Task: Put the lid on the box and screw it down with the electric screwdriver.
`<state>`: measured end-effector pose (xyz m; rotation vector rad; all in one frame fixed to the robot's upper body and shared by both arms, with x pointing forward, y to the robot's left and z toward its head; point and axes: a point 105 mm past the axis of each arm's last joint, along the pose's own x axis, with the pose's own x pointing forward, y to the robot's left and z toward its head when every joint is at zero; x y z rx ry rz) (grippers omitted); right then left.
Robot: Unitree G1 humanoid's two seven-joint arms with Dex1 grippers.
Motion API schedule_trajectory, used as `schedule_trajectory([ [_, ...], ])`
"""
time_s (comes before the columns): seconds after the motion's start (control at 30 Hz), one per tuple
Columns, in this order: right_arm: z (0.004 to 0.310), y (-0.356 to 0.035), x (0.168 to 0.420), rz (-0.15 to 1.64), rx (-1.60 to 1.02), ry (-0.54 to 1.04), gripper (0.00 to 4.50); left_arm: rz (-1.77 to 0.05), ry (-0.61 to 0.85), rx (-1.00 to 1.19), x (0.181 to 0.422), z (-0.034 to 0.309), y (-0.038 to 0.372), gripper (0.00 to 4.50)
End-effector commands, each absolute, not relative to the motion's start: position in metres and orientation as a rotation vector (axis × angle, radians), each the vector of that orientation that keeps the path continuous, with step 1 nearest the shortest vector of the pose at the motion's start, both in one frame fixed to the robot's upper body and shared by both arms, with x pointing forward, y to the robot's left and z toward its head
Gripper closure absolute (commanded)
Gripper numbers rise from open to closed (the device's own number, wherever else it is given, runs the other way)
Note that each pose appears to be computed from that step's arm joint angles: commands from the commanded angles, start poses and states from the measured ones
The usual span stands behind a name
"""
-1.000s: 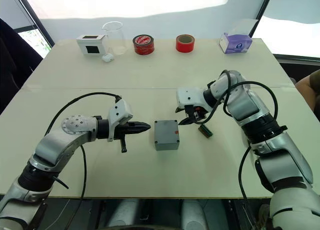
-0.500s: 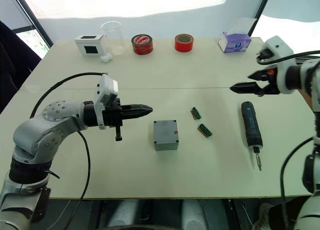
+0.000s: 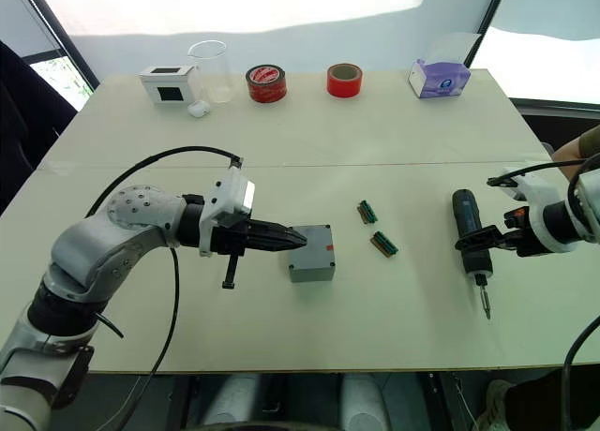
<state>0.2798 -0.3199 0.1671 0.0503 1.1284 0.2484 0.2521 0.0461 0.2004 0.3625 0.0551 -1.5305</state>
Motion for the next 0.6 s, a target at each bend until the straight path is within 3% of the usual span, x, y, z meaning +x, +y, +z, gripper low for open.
schedule_trajectory([
  [0.03, 0.167, -0.328, 0.287, 0.216, 0.024, 1.115, 0.05, -1.530, 0.014, 0.382, 0.246, 0.208, 0.044, 4.50],
  [0.47, 0.129, -0.339, 0.298, 0.246, -0.122, 1.240, 0.05, -1.474, 0.040, 0.379, 0.247, 0.204, 0.051, 4.50],
  [0.6, 0.124, -0.344, 0.301, 0.226, -0.146, 1.253, 1.30, -1.460, 0.041, 0.374, 0.247, 0.203, 0.051, 4.50],
])
